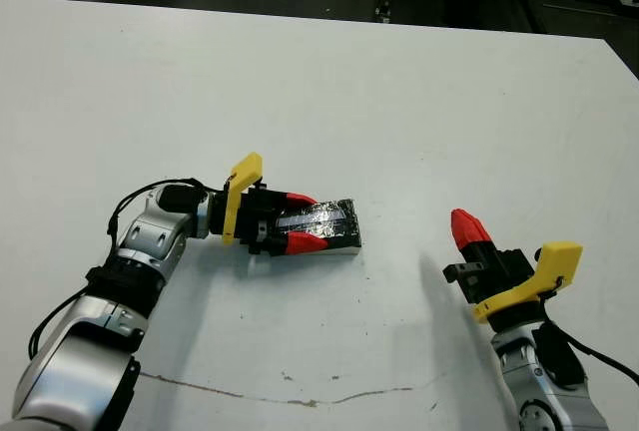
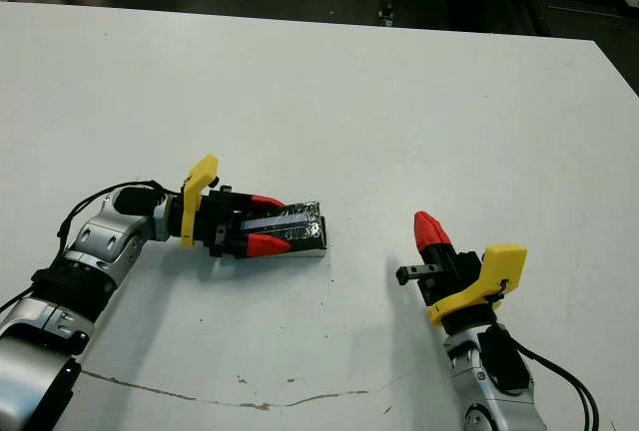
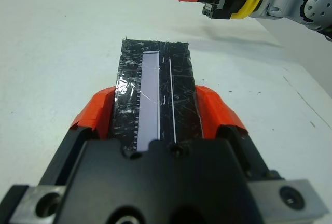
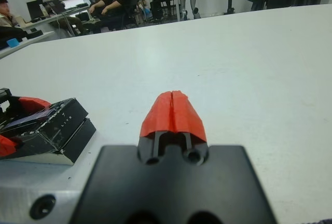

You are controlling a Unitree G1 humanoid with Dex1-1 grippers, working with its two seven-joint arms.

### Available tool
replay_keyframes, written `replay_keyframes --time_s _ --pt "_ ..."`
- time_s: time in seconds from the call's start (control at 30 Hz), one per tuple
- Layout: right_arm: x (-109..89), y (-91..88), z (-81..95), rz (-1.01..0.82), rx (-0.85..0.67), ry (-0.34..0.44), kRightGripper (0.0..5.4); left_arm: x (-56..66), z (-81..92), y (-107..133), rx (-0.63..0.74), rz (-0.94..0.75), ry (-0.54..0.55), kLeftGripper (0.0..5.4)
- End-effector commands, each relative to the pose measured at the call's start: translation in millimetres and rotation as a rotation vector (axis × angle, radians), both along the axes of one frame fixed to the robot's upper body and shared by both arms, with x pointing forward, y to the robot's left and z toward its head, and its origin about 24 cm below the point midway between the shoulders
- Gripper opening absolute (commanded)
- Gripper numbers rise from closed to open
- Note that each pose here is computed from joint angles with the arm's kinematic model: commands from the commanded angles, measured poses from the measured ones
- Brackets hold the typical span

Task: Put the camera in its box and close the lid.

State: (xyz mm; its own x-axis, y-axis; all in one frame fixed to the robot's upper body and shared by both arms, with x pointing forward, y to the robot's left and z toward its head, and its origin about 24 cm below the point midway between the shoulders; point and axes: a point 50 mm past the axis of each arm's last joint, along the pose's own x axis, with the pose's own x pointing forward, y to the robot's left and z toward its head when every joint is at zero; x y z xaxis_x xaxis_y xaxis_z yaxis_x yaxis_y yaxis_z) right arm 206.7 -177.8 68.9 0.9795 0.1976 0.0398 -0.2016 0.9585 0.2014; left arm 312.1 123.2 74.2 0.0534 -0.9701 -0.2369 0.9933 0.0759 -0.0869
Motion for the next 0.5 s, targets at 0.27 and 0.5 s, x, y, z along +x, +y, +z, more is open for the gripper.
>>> replay_keyframes --time_s 0.27,0.5 --pt "-1.6 -4.5 -2.2 -0.010 -0.008 0.017 0.00 -13.3 -22.3 -28.6 0.012 -0.076 0.134 3.15" --pt "-1.4 -4.6 -2.5 -0.008 -0.012 0.013 0.00 -11.6 -24.3 -38.5 0.018 -0.097 0.116 3.15"
